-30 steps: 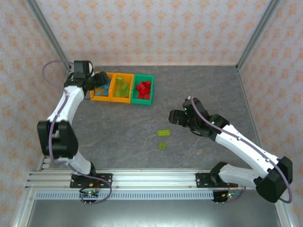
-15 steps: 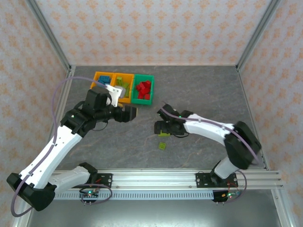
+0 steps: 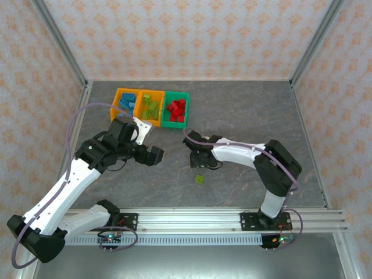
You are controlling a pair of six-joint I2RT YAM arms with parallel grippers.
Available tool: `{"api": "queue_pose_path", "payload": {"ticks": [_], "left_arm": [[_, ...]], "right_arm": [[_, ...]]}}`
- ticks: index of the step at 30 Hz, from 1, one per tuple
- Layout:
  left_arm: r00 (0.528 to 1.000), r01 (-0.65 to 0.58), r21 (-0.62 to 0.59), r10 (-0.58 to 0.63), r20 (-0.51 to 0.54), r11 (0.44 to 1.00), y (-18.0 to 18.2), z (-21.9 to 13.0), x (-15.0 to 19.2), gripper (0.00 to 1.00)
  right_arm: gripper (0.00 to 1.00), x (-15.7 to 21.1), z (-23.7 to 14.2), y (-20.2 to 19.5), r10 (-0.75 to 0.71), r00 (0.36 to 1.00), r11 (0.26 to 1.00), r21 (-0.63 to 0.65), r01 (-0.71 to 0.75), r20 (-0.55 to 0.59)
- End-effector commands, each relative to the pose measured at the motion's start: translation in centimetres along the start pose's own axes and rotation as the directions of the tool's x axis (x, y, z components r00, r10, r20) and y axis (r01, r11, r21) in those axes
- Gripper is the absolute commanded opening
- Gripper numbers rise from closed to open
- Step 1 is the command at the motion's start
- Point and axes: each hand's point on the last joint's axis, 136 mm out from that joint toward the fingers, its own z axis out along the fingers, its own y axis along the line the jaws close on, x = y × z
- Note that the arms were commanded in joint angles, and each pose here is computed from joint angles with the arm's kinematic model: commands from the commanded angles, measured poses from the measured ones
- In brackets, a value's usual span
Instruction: Sort the legos into containers by color
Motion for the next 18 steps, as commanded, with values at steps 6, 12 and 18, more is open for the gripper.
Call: {"api": "queue_pose_path", "payload": {"ticks": [6,12,18], "left_arm": [[0.990,0.009,-0.168,0.015,0.141,0.986,2.9,-2.2,-1.1,1.00],[0.972,0.104,-0.149,-0.069,0.224,0.983,4.3,-3.0,-0.7,1.00],[0.970,0.147,-0.160,-0.111,0.215,0.976,5.3,-2.7,-0.6,1.00]], "right_arm": [[0.53,-11.2,-13.9,4.4,0.126,0.863,0.958,-0.285,0.021,0.489],[0.52,-20.0,-14.2,9.6,0.099,0.829,0.939,-0.328,0.106,0.550],[0.51,-27.3,-9.5,14.9,0.073,0.843,0.918,-0.366,0.151,0.532]]}}
